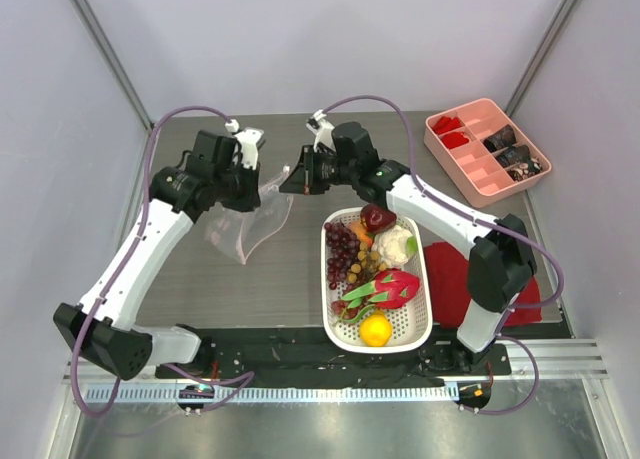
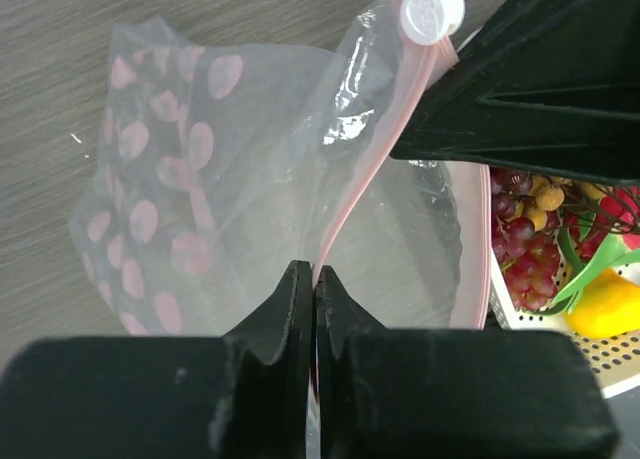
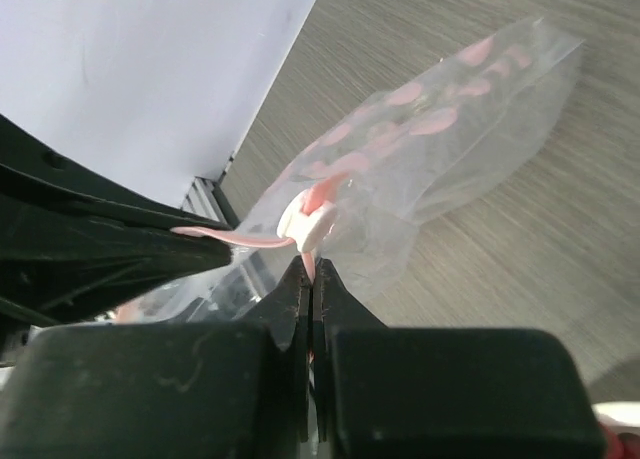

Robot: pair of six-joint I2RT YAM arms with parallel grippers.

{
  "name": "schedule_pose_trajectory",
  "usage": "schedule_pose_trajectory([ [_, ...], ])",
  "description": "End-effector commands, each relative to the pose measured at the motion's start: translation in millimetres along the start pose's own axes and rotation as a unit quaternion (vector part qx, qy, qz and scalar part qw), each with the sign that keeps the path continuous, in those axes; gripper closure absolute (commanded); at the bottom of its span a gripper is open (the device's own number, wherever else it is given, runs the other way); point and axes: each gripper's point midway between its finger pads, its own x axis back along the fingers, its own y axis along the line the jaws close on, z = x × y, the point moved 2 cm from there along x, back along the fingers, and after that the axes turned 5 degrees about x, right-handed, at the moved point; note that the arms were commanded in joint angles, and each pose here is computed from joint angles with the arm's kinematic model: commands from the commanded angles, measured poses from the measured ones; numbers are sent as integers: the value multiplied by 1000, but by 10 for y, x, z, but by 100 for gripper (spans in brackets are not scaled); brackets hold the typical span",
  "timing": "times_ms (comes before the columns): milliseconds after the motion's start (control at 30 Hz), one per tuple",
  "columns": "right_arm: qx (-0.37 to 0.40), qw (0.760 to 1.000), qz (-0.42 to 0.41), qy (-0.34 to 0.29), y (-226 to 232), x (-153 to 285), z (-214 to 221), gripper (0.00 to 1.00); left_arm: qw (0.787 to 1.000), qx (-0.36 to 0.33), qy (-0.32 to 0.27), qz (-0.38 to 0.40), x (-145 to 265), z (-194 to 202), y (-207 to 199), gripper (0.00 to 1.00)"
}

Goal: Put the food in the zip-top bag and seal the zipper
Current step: Open the zipper of the food storage bag.

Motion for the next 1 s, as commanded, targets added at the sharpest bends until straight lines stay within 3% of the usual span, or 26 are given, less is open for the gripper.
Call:
schedule_pose_trajectory([
  [0, 92, 996, -1, -4, 39, -13, -172, 99, 1000, -4, 9, 18, 215, -12, -71, 100],
  [167, 162, 987, 15, 19, -139, -189, -212, 99, 996, 16, 4, 85, 379, 18, -307, 100],
  [233, 195, 981, 15, 3, -103, -215, -371, 99, 996, 49, 1, 78, 365, 15, -306, 100],
  [300, 198, 980, 15, -2, -107, -274, -444, 74, 996, 81, 2, 40, 300, 15, -211, 100],
  [333, 191, 981, 11, -17, -22, -248, -571, 49, 994, 109, 5, 26, 262, 22, -188, 100],
  [433, 159, 987, 10, -12, 73, -143, -568, 24, 989, 149, 1, -11, 136, -3, -95, 100],
  [633, 104, 994, 28, 24, 43, 89, -208, 23, 980, 196, -26, -3, -24, -106, -127, 100],
  [967, 62, 995, 37, 64, 3, 72, 129, 25, 973, 223, -53, -23, -57, -195, -67, 100],
])
